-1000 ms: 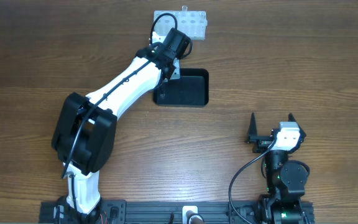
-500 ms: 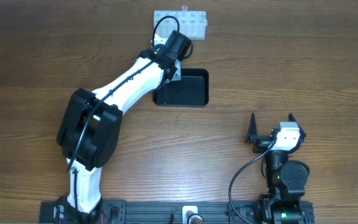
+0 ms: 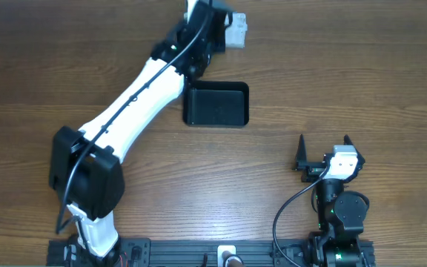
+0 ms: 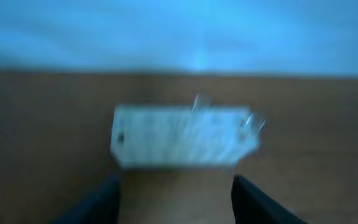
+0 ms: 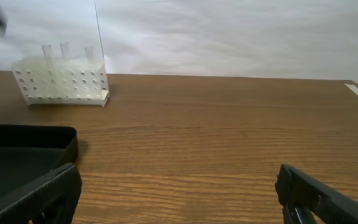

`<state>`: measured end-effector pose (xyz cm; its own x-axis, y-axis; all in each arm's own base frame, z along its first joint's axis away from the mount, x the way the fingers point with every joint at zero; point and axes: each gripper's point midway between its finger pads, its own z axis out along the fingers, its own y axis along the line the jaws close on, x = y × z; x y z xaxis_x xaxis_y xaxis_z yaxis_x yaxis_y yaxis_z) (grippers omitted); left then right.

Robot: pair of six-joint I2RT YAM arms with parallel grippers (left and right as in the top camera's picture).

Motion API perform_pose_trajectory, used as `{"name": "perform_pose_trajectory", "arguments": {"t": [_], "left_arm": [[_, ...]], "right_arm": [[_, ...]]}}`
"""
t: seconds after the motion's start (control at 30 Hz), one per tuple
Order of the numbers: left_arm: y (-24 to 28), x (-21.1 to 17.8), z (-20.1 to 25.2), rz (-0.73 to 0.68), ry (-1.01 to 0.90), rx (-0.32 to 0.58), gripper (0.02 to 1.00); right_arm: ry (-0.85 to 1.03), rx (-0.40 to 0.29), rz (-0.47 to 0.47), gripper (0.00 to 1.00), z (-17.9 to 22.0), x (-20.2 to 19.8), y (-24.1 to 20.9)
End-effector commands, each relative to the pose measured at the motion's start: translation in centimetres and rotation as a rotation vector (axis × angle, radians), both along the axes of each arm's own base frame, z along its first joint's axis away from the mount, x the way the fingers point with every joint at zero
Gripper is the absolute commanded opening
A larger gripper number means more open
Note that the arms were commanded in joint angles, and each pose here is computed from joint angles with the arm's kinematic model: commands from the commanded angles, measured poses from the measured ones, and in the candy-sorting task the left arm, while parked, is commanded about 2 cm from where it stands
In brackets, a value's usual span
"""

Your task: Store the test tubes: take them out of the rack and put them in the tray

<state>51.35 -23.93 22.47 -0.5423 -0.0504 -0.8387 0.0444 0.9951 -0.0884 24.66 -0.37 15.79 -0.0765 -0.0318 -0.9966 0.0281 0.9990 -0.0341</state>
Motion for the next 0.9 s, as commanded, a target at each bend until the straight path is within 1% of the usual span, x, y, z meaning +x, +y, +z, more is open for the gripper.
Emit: {"name": "perform_pose_trajectory", "arguments": {"t": [0.03, 0.1, 0.17, 0.2, 0.23, 0.4, 0.5, 0.9], "left_arm": [[-0.2, 2.0, 0.9, -0.019, -0.096, 0.042, 0.636], [-0.4, 2.9, 0.0, -0.016, -0.109, 0.04, 0.656], [-0.5, 3.8, -1.3, -0.017, -0.114, 0.05, 0.698], [-0.5, 4.7, -2.9, -0.009, -0.111, 0.054, 0.735], [-0.4, 5.1, -3.6, -0.005, -0.11, 0.055, 0.739], [0.2, 6.5, -6.6, 0.011, -0.094, 0.067, 0.733], [0.7, 7.2, -7.7, 0.023, -0.086, 0.071, 0.73], [0.3, 8.8, -9.6, 0.027, -0.082, 0.071, 0.726]], "right_arm": [[0.005, 0.0, -0.001, 0.993, -0.3, 0.0, -0.1], [0.005, -0.001, -0.001, 0.991, -0.3, 0.0, -0.1], [0.005, 0.0, -0.001, 0.993, -0.3, 0.0, -0.1], [0.005, 0.0, -0.001, 0.991, -0.3, 0.0, -0.1], [0.005, -0.001, -0.001, 0.993, -0.3, 0.0, -0.1], [0.005, 0.0, -0.001, 0.993, -0.3, 0.0, -0.1], [0.005, -0.001, -0.001, 0.993, -0.3, 0.0, -0.1], [0.005, -0.001, -0.001, 0.993, -0.3, 0.0, -0.1]]}}
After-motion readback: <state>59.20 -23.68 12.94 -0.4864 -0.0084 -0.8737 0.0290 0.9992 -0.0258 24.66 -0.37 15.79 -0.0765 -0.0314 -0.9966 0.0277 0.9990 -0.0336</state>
